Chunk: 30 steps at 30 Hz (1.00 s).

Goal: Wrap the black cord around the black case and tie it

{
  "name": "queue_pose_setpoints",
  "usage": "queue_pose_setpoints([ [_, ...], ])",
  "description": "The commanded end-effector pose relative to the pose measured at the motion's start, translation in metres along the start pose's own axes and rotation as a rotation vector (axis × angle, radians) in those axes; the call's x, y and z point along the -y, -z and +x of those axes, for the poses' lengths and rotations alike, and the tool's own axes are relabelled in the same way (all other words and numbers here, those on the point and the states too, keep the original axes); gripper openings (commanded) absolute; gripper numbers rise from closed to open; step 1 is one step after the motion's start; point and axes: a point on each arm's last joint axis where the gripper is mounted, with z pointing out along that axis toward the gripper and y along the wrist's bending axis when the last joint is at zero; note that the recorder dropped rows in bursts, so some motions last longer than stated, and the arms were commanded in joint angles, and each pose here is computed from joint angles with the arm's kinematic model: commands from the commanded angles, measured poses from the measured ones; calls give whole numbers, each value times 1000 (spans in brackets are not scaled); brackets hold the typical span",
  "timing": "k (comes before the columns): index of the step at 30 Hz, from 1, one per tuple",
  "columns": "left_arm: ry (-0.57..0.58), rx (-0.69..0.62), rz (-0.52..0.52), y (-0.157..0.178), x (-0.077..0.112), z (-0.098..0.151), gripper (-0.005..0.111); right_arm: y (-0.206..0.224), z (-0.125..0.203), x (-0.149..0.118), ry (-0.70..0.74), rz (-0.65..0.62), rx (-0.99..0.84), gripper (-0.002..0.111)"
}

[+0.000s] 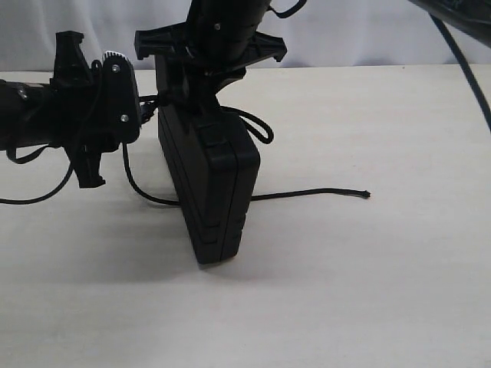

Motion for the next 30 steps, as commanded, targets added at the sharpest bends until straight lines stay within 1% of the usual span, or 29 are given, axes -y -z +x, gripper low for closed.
queue_pose_setpoints([
  [1, -6, -19, -11, -5, 2, 0, 47, 1, 2, 0, 21, 9, -11, 4],
  [3, -12, -43, -31, -9, 2, 2, 47, 1, 2, 0, 21, 9, -11, 4],
  [6, -10, -47, -33, -16, -1, 1, 47, 1, 2, 0, 21, 9, -11, 4],
  [9, -7, -16, 28, -25, 2, -3, 47, 1, 2, 0, 21, 9, -11, 4],
  [13, 5, -19, 22, -33, -3, -5, 46, 1, 2, 0, 21, 9, -11, 4],
  [16, 20, -19, 8, -32, -6, -6, 34, 1, 2, 0, 21, 9, -11, 4],
  [18, 49, -8, 14, -30, -6, -7, 22, 1, 2, 0, 21, 9, -11, 4],
  [19, 82, 9, 29, -28, -6, -9, 12, 1, 1, 1, 23, 13, -10, 4],
  [22, 87, 47, 62, -21, -7, -13, 2, 1, 1, 1, 24, 16, -9, 4],
  [23, 87, 58, 71, -19, -7, -14, 0, 1, 1, 1, 24, 16, -9, 4],
  [27, 84, 87, 91, -13, -7, -18, 0, 1, 1, 1, 24, 16, -9, 4],
  [30, 69, 106, 97, -12, -4, -26, 0, 1, 2, 0, 22, 10, -11, 4],
])
